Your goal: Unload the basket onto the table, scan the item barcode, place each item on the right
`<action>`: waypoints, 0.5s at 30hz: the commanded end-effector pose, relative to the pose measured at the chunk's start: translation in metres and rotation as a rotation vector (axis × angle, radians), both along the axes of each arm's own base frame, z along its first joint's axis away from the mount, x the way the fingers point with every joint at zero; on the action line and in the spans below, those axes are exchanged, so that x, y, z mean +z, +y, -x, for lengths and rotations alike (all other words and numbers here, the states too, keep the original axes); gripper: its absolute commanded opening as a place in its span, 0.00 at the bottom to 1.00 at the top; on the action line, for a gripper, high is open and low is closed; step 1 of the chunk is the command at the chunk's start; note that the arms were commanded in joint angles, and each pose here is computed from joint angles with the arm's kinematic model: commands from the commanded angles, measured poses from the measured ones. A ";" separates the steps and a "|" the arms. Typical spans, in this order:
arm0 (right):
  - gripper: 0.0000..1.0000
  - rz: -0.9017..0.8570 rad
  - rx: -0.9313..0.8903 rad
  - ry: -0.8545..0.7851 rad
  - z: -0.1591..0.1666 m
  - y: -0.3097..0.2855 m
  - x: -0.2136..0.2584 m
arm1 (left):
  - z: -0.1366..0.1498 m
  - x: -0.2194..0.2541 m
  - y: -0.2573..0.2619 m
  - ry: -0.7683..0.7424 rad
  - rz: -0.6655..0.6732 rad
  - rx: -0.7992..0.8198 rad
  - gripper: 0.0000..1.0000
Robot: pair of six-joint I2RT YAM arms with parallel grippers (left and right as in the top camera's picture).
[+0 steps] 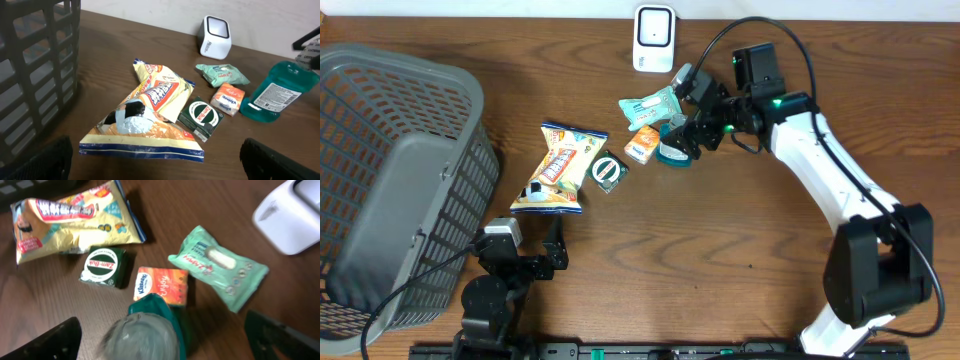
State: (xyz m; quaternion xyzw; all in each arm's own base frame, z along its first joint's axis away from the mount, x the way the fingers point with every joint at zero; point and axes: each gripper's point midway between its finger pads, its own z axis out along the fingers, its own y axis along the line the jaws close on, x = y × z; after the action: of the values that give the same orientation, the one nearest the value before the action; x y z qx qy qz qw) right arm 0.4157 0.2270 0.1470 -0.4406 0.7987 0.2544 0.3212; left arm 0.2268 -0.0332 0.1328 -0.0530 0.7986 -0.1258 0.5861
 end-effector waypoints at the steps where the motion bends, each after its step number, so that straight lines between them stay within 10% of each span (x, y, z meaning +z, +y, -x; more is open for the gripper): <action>1: 0.95 -0.069 0.033 0.021 0.005 0.015 0.007 | 0.001 -0.012 0.000 0.034 0.003 -0.002 0.98; 15: 0.75 0.037 0.036 0.039 -0.001 0.035 -0.047 | 0.001 -0.012 0.000 0.034 0.003 -0.002 0.98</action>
State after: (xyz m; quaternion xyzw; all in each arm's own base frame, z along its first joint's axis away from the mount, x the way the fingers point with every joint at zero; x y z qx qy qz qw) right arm 0.4174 0.2612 0.1115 -0.4587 0.7918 0.2625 0.3060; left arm 0.2268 -0.0331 0.1328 -0.0532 0.7986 -0.1258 0.5861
